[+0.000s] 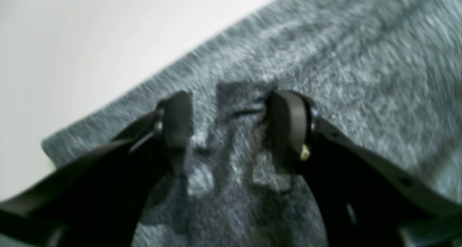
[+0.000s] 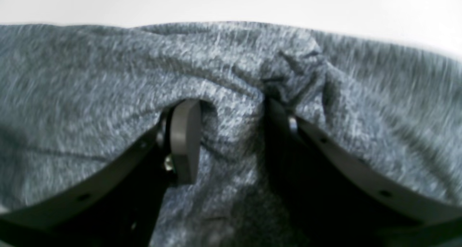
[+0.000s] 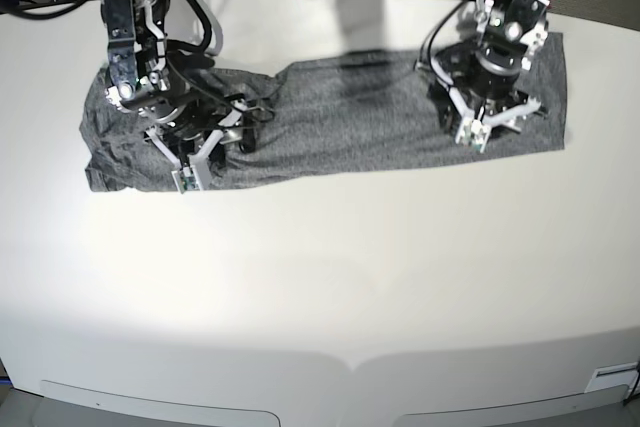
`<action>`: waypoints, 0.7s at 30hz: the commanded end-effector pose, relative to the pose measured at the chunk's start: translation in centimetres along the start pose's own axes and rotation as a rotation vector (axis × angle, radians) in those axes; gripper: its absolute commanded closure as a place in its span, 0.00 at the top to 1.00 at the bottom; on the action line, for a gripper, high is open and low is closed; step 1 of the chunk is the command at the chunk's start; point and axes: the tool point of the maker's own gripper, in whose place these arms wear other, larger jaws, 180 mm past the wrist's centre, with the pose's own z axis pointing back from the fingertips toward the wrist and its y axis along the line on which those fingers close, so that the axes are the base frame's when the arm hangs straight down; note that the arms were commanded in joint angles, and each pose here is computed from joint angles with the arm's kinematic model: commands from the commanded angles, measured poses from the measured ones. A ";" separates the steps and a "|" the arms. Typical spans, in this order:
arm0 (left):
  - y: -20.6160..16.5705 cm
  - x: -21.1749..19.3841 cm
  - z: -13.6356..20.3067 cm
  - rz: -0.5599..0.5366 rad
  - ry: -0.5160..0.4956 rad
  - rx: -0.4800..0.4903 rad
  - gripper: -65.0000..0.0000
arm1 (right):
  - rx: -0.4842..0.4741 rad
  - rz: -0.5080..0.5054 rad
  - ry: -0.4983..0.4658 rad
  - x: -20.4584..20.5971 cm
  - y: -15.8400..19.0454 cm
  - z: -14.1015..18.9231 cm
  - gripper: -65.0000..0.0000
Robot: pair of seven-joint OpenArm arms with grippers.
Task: Fold the T-shirt properly
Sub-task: 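Grasp the folded strip with both grippers and drag it toward the robot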
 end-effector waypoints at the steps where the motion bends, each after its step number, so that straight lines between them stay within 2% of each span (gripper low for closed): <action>1: 1.0 -1.4 -0.6 -0.007 0.070 0.026 0.53 | -0.054 0.011 0.176 -3.8 -1.4 -0.2 0.46; 4: 2.3 -1.4 -2.0 -0.020 0.088 0.050 0.53 | -0.062 0.013 0.153 -2.3 -2.0 -0.6 0.46; 8: 3.1 0.5 -3.1 -0.039 0.060 0.045 0.53 | -0.092 0.045 0.105 0.3 -3.0 -0.8 0.46; 21: 3.7 3.1 -3.6 -0.047 0.018 0.039 0.53 | -0.080 0.076 -0.039 7.5 -3.5 -0.4 0.46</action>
